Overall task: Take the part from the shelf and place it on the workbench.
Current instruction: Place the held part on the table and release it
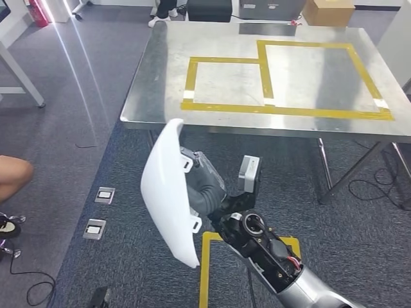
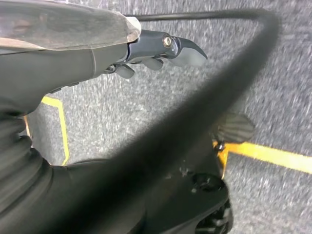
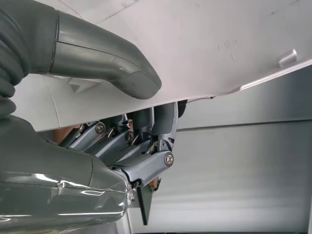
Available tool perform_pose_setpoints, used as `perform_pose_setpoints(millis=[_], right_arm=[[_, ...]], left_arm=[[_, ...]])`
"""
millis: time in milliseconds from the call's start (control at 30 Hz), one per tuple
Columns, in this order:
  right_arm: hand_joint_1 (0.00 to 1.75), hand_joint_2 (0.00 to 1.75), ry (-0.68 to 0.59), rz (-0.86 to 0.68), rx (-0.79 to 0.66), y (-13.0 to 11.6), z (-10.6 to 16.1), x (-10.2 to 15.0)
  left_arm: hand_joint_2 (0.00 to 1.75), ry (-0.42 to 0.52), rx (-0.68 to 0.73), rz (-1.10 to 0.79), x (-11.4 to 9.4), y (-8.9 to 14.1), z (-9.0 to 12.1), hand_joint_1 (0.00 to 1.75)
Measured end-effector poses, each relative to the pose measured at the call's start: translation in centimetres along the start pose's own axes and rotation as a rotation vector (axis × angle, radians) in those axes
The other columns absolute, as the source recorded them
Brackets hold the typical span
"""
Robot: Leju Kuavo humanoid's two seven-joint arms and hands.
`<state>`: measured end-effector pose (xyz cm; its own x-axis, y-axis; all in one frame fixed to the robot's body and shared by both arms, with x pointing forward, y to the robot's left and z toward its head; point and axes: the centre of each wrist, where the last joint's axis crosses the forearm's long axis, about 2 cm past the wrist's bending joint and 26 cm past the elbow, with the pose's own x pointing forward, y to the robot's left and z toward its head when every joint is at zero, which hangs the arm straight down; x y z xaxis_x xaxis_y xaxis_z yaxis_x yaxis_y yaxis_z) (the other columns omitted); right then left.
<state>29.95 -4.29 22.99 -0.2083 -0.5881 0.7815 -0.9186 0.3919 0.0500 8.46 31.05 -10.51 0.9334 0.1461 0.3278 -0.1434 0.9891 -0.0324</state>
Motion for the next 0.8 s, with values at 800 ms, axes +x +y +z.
perform_pose_setpoints(millis=[800], right_arm=[[1.75,1.75,0.005,0.007,-0.030,-0.24,0.41,-0.04]], left_arm=[[1.75,-0.004,0.002,-0.012,0.57,0.10,-0.07,0.00]])
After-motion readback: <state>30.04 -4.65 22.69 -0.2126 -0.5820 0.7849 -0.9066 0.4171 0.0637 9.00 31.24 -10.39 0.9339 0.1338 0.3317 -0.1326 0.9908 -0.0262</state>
